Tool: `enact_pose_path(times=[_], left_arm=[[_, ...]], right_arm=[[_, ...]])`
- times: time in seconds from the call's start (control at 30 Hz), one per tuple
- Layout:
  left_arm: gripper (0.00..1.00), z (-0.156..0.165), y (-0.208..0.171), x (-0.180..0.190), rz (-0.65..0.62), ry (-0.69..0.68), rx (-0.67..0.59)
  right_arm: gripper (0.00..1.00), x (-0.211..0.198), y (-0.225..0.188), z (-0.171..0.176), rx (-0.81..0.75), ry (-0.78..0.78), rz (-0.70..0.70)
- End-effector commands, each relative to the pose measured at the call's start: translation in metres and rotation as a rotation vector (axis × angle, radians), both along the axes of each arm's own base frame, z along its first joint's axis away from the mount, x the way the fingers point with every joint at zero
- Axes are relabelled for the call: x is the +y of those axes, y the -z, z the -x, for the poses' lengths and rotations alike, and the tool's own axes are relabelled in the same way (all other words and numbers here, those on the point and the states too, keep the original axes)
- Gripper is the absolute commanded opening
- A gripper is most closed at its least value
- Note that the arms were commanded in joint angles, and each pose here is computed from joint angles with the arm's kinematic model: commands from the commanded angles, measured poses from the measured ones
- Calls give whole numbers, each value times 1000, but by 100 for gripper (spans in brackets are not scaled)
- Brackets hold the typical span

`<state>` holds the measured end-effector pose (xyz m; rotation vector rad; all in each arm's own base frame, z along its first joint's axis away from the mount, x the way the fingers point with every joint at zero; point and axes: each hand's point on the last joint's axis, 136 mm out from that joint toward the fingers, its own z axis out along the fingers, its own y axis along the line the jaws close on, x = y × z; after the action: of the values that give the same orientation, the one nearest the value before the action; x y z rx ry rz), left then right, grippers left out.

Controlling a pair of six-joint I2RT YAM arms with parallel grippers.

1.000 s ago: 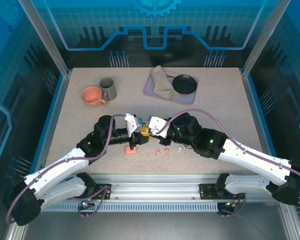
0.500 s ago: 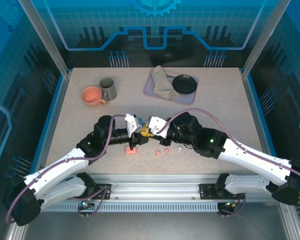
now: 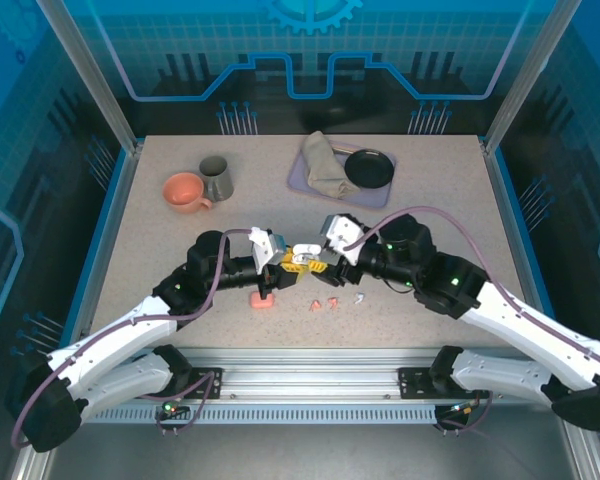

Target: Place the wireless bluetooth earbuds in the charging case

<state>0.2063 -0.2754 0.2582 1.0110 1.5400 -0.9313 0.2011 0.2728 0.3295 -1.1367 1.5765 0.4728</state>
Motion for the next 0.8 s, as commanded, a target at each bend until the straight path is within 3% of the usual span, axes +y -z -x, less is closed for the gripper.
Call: enact_pose_path(times=[0.0, 0.17, 0.4, 0.63, 0.77], left_arm=[[0, 2, -16, 1, 28, -1, -83], [0, 3, -19, 5, 25, -17, -119], [0, 7, -27, 16, 23, -51, -169], [0, 11, -29, 25, 18, -79, -190], [0, 13, -29, 28, 21, -84, -191]], right_arm=[[97, -19, -22, -3, 25, 62, -77], [100, -46, -15, -18, 111, 184, -111], [100, -93, 30, -43, 323, 502, -149], [100, -113, 122, -36, 676, 660, -13], [87, -108, 177, -23, 881, 664, 106]])
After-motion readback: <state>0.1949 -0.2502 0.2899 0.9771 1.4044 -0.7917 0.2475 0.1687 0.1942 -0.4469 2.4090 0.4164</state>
